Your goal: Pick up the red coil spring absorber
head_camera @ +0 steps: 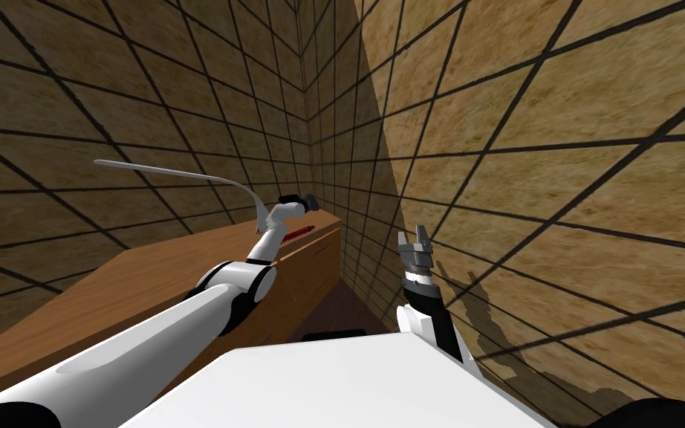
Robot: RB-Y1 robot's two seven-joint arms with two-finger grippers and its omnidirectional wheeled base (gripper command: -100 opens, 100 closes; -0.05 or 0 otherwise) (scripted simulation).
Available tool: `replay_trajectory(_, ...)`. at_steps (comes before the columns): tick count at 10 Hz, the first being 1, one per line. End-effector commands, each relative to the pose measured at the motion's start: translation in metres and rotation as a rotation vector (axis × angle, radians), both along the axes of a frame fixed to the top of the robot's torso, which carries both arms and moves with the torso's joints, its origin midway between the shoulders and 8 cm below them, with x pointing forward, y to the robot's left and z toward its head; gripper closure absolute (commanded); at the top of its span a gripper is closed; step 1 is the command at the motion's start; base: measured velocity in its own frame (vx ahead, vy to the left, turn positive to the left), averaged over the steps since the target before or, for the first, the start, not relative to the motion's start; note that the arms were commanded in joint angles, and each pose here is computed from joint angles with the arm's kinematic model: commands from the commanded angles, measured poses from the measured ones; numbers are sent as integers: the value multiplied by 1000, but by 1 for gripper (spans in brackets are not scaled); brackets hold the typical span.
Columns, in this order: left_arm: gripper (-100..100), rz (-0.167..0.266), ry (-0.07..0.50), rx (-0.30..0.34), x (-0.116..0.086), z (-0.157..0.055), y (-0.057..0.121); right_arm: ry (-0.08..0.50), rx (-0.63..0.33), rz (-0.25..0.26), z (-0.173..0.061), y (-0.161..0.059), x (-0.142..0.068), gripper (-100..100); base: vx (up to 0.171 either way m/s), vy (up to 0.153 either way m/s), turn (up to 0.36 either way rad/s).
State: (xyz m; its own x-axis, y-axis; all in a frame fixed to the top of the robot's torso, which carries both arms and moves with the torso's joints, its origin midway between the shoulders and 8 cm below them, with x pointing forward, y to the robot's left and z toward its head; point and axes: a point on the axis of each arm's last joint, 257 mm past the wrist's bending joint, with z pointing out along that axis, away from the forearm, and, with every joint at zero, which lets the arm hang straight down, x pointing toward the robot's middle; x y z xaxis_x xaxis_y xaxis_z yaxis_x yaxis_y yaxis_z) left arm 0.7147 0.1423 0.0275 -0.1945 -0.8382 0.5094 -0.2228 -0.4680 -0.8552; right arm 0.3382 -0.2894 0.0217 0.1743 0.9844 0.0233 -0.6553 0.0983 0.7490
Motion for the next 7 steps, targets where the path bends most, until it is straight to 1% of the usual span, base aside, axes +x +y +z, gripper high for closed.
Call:
replay_trajectory(1,-100,-9,49,7,3,-3,-5,0,0,0,0,0,0,0,16,-33,95)
replay_trajectory(2,-100,-15,80,5,6,-2,-8,0,0,0,0,0,0,0,20,-34,135)
replay_trajectory(3,-100,-18,110,13,8,-6,-11,0,0,0,0,0,0,0,15,-31,72)
replay_trajectory(4,-100,-19,118,15,7,-8,-11,0,0,0,0,0,0,0,8,-14,-12)
replay_trajectory(5,-100,-26,158,19,10,-7,-15,0,0,0,0,0,0,0,-1,-9,107)
replay_trajectory(6,-100,-26,189,25,10,-14,-15,0,0,0,0,0,0,0,-9,-7,78)
replay_trajectory(7,-100,-32,215,30,10,-9,-18,0,0,0,0,0,0,0,-2,-11,125)
